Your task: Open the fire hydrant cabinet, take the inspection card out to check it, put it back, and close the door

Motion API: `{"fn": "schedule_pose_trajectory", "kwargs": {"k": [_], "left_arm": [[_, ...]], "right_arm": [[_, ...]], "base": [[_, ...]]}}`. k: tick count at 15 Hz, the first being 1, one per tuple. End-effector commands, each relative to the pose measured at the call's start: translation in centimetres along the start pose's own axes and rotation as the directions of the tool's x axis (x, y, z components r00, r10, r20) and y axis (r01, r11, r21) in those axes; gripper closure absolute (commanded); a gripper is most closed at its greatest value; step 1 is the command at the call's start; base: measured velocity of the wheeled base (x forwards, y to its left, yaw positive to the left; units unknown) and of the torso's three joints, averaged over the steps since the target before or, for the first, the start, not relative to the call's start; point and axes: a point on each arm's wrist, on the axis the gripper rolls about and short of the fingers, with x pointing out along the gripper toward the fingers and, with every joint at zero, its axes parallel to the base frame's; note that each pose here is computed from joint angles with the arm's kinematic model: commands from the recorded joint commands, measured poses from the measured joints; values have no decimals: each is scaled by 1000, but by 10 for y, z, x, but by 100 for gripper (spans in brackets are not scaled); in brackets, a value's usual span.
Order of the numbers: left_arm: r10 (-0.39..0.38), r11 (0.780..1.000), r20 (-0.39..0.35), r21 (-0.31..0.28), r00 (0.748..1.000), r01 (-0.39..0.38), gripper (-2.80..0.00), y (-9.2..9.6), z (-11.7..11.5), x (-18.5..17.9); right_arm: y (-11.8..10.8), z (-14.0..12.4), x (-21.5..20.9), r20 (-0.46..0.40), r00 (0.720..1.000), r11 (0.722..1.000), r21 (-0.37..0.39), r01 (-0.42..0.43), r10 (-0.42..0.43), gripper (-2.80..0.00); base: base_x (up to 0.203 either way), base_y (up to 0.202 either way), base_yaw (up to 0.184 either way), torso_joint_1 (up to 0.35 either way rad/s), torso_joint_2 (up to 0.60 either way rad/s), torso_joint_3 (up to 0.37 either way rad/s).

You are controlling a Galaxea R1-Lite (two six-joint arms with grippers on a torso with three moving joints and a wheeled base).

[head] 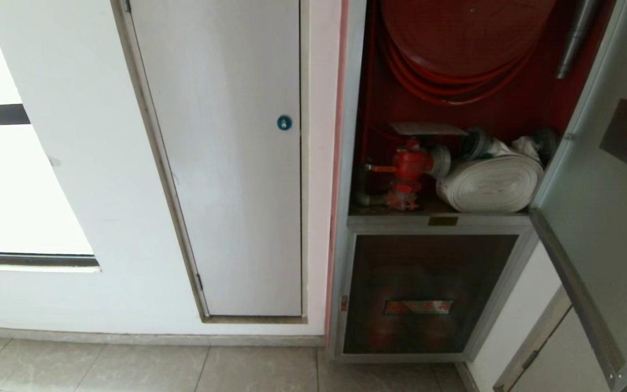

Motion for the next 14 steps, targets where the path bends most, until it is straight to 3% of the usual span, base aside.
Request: {"fn": "schedule_pose_trajectory", "kwargs": {"k": [1,14], "left_arm": [[0,1000,-7,0,1000,0,0,0,-2,1],[0,1000,-7,0,1000,0,0,0,-2,1]], "right_arm": [[-6,-2,0,3,1000,1000,-10,29,-29,0],[-41,-29,25,-43,968,964,-113,239,-245,0]], "base": [[0,0,0,0,0,0],[0,0,0,0,0,0]]}}
